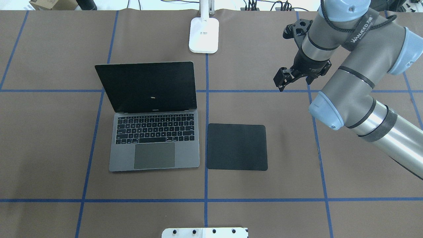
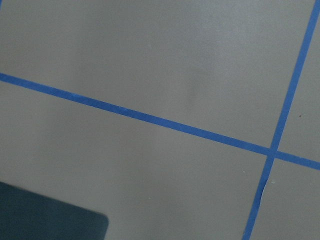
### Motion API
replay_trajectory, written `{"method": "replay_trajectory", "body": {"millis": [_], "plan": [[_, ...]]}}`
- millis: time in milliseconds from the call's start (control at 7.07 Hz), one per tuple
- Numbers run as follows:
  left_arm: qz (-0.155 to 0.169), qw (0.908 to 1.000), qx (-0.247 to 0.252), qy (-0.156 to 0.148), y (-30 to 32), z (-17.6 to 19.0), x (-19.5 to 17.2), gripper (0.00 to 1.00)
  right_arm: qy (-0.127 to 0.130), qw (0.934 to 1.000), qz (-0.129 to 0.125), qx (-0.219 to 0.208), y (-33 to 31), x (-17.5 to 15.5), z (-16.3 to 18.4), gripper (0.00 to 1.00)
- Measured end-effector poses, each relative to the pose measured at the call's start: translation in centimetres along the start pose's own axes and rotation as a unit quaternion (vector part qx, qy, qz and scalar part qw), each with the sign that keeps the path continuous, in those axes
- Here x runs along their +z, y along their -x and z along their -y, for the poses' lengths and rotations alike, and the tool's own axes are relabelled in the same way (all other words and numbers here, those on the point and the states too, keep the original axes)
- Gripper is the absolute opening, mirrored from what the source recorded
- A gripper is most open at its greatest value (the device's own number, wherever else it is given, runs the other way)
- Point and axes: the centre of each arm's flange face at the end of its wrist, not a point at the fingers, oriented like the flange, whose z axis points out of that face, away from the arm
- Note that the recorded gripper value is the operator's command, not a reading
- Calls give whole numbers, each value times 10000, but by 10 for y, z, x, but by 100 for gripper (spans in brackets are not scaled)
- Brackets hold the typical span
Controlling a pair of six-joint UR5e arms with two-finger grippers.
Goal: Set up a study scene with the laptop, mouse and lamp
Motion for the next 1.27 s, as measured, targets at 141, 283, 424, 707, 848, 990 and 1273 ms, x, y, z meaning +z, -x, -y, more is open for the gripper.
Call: {"method": "replay_trajectory", "body": {"millis": [141, 283, 424, 707, 848, 990, 1273], "plan": [[24, 10000, 11, 47, 2, -2, 2, 100, -21, 10000, 21, 13, 2, -2, -1, 99], [34, 9999, 27, 123, 2, -5, 5, 100, -40, 10000, 39, 16, 4, -5, -2, 99], [49, 9996, 53, 261, -2, -11, 10, 100, -51, 10000, 54, 17, 6, -6, -3, 99], [106, 9977, 232, 627, -15, -28, 23, 100, -56, 9999, 69, 47, 10, -6, -5, 99], [152, 9968, 294, 727, -20, -35, 30, 100, -47, 9999, 74, 72, 12, -5, -7, 99], [200, 9958, 358, 822, -24, -42, 35, 100, -38, 9999, 83, 77, 15, -4, -8, 99], [293, 9925, 553, 1050, -29, -56, 44, 100, -26, 9999, 97, 58, 19, -3, -11, 99]]}}
